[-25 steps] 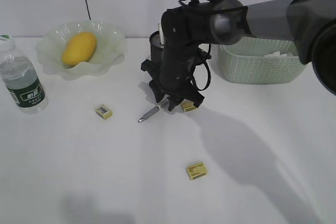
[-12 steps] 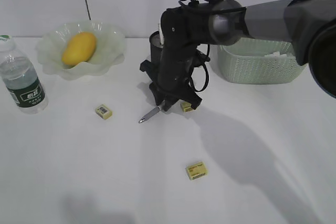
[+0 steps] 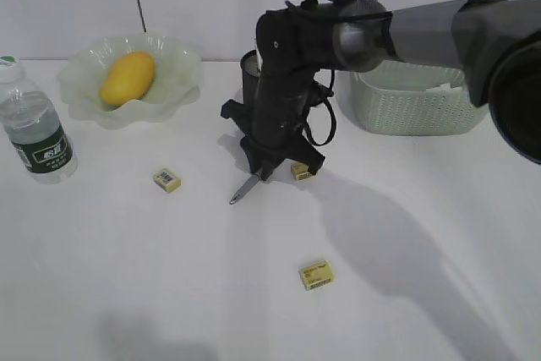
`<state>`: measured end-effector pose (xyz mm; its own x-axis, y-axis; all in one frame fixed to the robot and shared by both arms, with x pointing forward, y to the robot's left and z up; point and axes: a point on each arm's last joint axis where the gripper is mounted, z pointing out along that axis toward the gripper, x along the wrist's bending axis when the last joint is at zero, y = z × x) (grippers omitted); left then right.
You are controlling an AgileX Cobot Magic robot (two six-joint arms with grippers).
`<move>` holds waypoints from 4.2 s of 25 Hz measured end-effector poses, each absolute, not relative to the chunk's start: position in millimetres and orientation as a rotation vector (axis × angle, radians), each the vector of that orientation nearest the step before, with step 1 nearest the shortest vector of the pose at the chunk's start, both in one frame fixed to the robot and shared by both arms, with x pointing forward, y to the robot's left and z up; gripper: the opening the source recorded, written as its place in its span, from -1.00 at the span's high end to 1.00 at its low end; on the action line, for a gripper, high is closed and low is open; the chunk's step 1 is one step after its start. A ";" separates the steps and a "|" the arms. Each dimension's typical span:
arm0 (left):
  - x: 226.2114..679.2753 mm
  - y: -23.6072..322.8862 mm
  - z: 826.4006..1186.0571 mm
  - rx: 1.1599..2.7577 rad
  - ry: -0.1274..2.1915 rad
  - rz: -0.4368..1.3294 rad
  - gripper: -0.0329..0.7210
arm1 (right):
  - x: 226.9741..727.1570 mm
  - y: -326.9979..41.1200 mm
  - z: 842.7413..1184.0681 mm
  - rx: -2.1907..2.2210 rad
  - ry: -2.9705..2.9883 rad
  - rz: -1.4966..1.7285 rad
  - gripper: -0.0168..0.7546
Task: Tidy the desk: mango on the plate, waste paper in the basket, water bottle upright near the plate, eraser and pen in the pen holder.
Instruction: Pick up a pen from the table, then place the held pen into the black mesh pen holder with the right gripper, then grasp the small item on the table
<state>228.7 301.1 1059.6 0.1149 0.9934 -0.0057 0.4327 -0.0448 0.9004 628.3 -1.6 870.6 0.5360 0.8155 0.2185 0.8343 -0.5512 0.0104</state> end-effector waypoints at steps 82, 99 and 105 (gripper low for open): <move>228.7 301.1 1059.6 1.598 1.429 0.891 -0.07 | 662.3 8.8 948.6 -2.115 -2.817 -1.257 -0.06; 228.7 301.1 1059.6 1.598 1.429 0.891 -0.07 | 616.7 -13.3 1048.0 -1.768 -3.010 -0.945 -0.13; 228.7 301.1 1059.6 1.598 1.429 0.891 -0.07 | 586.6 -32.4 1075.4 -1.518 -3.124 -0.602 -0.13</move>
